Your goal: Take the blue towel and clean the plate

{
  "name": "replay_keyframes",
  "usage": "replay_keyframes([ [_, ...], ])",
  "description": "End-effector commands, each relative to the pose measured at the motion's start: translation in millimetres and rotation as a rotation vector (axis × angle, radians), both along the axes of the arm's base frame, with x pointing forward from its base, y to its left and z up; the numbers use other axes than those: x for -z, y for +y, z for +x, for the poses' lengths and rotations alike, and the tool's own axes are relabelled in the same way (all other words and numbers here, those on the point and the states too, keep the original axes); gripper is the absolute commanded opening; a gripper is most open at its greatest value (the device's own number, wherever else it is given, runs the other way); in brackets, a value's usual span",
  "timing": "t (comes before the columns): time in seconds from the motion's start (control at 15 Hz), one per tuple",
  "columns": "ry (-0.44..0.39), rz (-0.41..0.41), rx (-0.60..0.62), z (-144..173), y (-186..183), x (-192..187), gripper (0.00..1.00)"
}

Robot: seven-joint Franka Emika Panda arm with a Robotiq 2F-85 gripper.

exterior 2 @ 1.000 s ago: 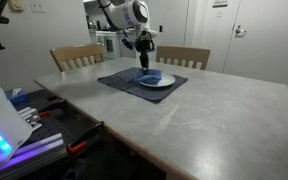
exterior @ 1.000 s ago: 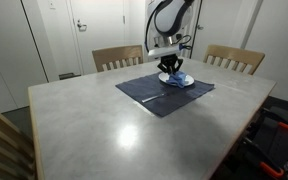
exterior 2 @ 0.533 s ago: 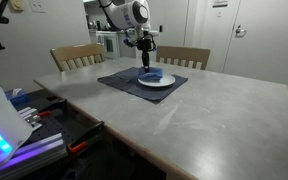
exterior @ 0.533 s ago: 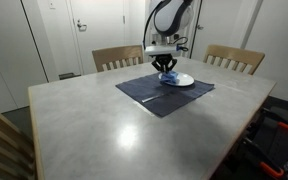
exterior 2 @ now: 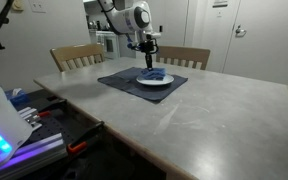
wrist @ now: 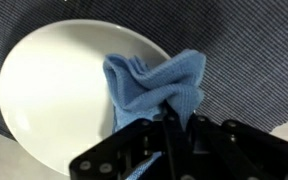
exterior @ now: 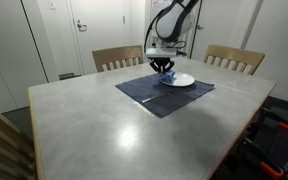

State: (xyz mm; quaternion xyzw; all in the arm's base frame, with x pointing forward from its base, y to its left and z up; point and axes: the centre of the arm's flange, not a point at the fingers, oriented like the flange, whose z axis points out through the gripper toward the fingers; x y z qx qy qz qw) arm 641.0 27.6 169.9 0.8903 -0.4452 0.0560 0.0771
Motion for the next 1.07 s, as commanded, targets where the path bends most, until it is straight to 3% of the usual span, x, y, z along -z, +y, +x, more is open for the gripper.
replay_keyframes([
  [0.0, -0.034, 0.017, -0.017, -4.7, -14.4, 9.3, 0.02],
  [0.67, -0.06, -0.025, 0.046, -7.7, -39.3, 5.4, 0.02],
  [1.0, -0.116, -0.042, 0.099, -6.9, -44.8, 2.2, 0.02],
])
